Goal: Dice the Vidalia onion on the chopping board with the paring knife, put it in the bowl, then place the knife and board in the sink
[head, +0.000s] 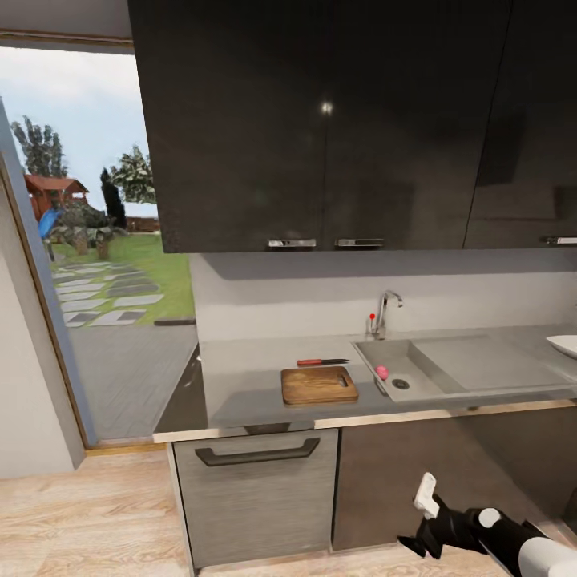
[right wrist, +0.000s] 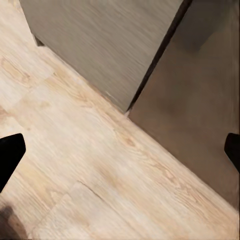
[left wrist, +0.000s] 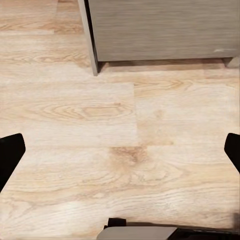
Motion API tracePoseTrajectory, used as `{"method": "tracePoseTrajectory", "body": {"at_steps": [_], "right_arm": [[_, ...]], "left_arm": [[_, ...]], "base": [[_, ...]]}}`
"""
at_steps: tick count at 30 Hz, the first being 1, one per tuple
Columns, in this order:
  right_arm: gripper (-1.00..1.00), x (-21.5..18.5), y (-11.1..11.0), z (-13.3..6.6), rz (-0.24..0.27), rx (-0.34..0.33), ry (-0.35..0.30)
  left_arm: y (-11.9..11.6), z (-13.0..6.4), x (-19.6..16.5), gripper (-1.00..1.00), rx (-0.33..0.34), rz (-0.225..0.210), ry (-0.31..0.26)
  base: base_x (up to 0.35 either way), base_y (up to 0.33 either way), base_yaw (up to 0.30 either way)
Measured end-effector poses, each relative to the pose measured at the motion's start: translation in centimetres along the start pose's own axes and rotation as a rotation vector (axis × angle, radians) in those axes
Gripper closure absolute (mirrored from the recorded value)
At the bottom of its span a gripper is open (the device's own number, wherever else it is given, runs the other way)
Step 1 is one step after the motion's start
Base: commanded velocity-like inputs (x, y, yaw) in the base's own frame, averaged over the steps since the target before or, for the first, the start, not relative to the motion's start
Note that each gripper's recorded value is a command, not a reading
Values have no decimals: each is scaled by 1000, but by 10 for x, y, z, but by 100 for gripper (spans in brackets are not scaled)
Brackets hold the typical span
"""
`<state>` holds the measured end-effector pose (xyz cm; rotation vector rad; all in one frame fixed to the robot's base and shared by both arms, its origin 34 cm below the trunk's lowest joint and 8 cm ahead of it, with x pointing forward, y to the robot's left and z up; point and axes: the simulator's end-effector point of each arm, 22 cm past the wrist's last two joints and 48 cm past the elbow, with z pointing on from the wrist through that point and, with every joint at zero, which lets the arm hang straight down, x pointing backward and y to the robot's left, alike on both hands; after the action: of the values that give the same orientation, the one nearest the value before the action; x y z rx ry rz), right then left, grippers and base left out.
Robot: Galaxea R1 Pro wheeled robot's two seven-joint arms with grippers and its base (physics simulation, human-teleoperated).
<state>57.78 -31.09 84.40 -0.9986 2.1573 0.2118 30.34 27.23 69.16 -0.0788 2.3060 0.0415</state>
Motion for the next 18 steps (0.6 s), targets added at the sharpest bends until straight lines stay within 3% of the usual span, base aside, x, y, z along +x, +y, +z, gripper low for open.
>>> {"method": "tracePoseTrajectory", "body": {"at_steps": [1,2,3,5,6,8,11,15,18], "right_arm": [[-100,-2,-9,-2,34,41,-27],[-100,-9,-25,-5,118,113,-82],[-100,-11,-30,-6,142,132,-98],[-100,-19,-50,-12,239,212,-158],[-100,-21,-68,-19,310,285,-196],[-100,-18,-90,-28,383,380,-225],[-100,-9,-115,-41,450,507,-231],[-100,0,-132,-51,498,601,-229],[-100,3,-138,-55,532,635,-236]], "left_arm": [[-1,0,0,-100,1,0,2],[-1,0,1,-100,3,0,2],[-1,0,1,-100,3,0,2],[-2,0,1,-100,3,0,3],[-2,0,1,-100,5,1,4],[-3,-2,5,-100,6,1,12],[-4,-3,8,-100,7,0,20],[-5,-4,10,-100,8,0,22],[-5,-4,10,-100,8,0,23]], "base": [[0,0,0],[0,0,0],[0,0,0],[0,0,0],[0,0,0],[0,0,0],[0,0,0],[0,0,0],[0,0,-47]]}}
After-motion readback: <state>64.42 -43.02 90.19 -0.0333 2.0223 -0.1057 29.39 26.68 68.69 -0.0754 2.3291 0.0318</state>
